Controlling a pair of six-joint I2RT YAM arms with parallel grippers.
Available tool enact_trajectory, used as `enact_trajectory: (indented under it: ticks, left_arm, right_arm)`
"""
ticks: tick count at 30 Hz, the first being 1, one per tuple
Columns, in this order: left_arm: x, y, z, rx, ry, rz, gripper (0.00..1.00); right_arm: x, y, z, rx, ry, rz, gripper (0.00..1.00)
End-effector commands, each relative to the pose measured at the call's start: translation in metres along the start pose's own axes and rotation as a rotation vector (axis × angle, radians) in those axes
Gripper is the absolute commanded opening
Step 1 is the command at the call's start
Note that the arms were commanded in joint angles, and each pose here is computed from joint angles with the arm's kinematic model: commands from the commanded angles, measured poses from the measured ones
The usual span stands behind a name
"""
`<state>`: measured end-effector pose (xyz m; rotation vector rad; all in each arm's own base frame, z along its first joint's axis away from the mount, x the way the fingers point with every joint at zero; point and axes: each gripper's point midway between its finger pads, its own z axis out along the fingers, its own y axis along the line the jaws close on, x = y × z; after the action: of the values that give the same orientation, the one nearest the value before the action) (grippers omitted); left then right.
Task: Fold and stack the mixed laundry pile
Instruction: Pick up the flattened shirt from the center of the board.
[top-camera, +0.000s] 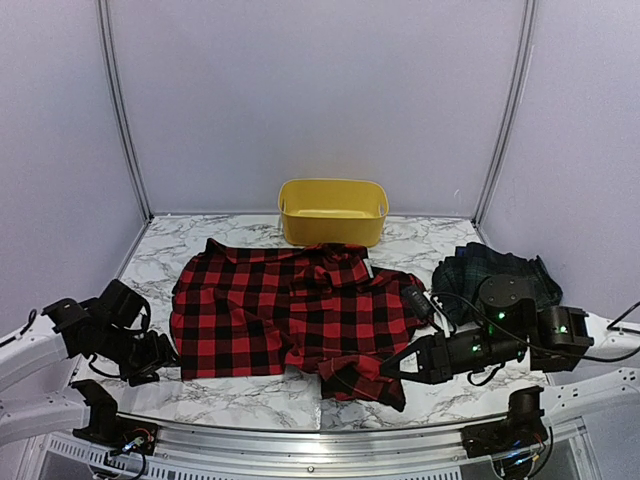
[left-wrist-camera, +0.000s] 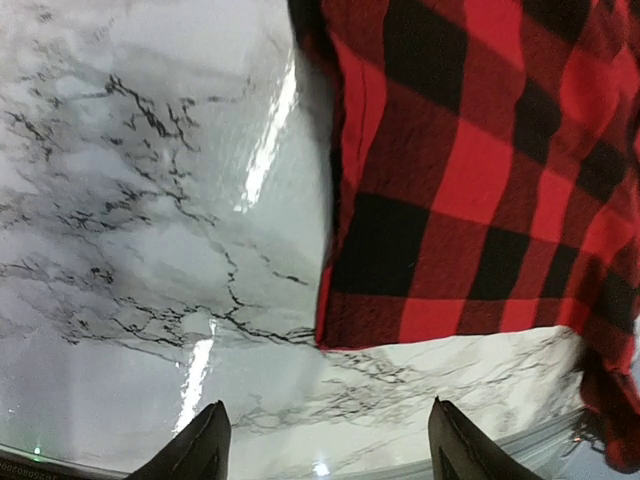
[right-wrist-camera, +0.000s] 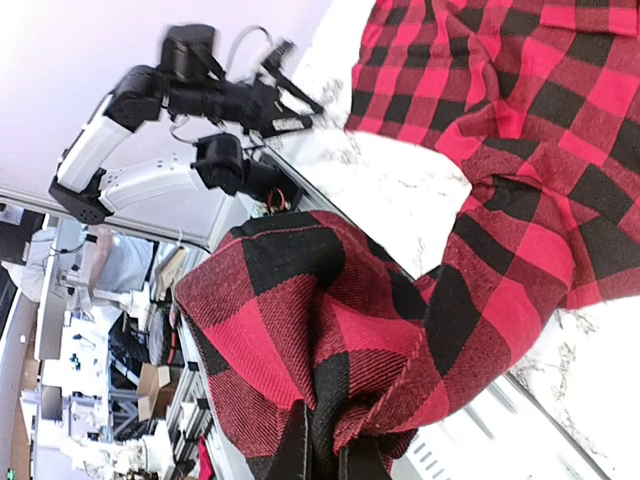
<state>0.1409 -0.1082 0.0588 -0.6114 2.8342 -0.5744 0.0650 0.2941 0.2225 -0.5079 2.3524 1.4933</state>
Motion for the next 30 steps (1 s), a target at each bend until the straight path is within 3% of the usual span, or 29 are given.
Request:
enact_trajectory:
  ticks: [1,7,14,16,19,21,26,30]
  left_arm:
    - [0.011,0.01,0.015,-0.138,0.037,0.062,0.68]
    - [0.01,0.003,0.039,-0.164,0.044,0.072,0.59]
    - [-0.001,-0.004,0.063,-0.212,0.035,0.067,0.49]
    - [-0.003,-0.003,0.068,-0.234,0.039,0.064,0.4]
    - [-0.005,-0.005,0.068,-0.243,0.036,0.061,0.14]
    - [-0.008,-0.007,0.055,-0.249,0.022,0.045,0.0]
    - [-0.036,-0.006,-0.011,-0.265,-0.128,-0.02,0.0]
    - [-0.038,0.011,-0.042,-0.309,-0.124,-0.029,0.0]
  right_arm:
    - [-0.018,0.01,-0.015,0.004,-0.095,0.033,0.0]
    - [-0.03,0.01,-0.023,0.028,-0.159,0.037,0.0]
    - [-0.03,0.01,-0.016,0.035,-0.141,0.025,0.0]
    - [-0.031,0.011,-0.015,0.037,-0.141,0.02,0.0]
    - [-0.035,0.015,-0.015,0.043,-0.145,0.005,0.0]
    - [-0.04,0.021,-0.017,0.043,-0.152,-0.014,0.0]
    - [-0.04,0.026,-0.009,0.03,-0.127,-0.037,0.0]
    - [-0.028,0.024,0.009,0.01,-0.049,-0.018,0.0]
